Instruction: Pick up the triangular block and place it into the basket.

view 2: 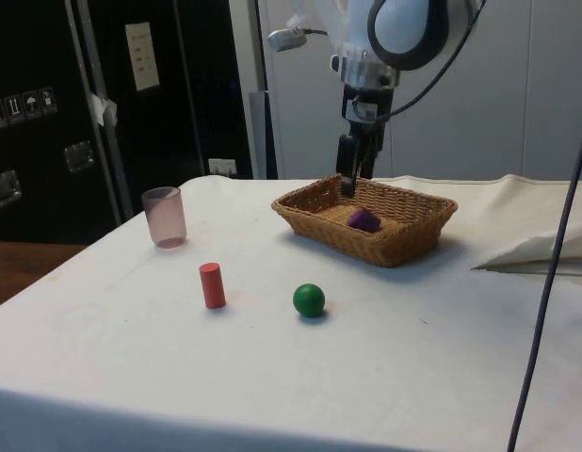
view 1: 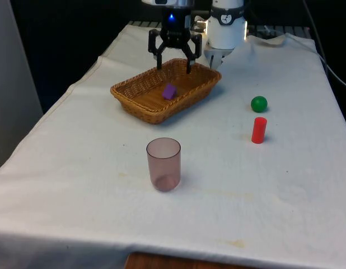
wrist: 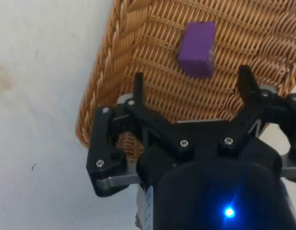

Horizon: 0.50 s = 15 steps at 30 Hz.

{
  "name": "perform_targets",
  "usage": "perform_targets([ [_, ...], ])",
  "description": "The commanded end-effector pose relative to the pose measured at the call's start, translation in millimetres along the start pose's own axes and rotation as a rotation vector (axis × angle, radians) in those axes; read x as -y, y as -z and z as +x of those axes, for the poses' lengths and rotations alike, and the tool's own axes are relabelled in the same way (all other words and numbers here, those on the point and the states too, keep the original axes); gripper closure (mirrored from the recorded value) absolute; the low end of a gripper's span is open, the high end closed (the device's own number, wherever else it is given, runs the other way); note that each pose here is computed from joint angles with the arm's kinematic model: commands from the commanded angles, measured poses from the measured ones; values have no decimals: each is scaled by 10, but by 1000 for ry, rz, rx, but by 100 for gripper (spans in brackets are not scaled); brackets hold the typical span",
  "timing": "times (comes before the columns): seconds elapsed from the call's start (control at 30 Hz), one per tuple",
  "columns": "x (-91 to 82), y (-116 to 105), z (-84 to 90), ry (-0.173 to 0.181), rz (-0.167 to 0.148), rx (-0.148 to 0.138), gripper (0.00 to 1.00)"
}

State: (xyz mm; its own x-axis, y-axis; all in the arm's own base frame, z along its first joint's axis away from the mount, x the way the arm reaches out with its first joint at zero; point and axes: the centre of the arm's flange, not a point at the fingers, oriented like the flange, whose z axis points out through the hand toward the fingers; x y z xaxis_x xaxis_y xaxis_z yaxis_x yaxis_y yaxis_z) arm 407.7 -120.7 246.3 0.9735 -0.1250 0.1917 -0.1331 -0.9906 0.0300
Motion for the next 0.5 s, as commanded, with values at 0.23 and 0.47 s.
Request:
perform_targets([
  [0.23, 10, 6, 39, -2, 0, -1, 0],
  [0.47, 41, 31, 212, -9, -8, -7, 0],
])
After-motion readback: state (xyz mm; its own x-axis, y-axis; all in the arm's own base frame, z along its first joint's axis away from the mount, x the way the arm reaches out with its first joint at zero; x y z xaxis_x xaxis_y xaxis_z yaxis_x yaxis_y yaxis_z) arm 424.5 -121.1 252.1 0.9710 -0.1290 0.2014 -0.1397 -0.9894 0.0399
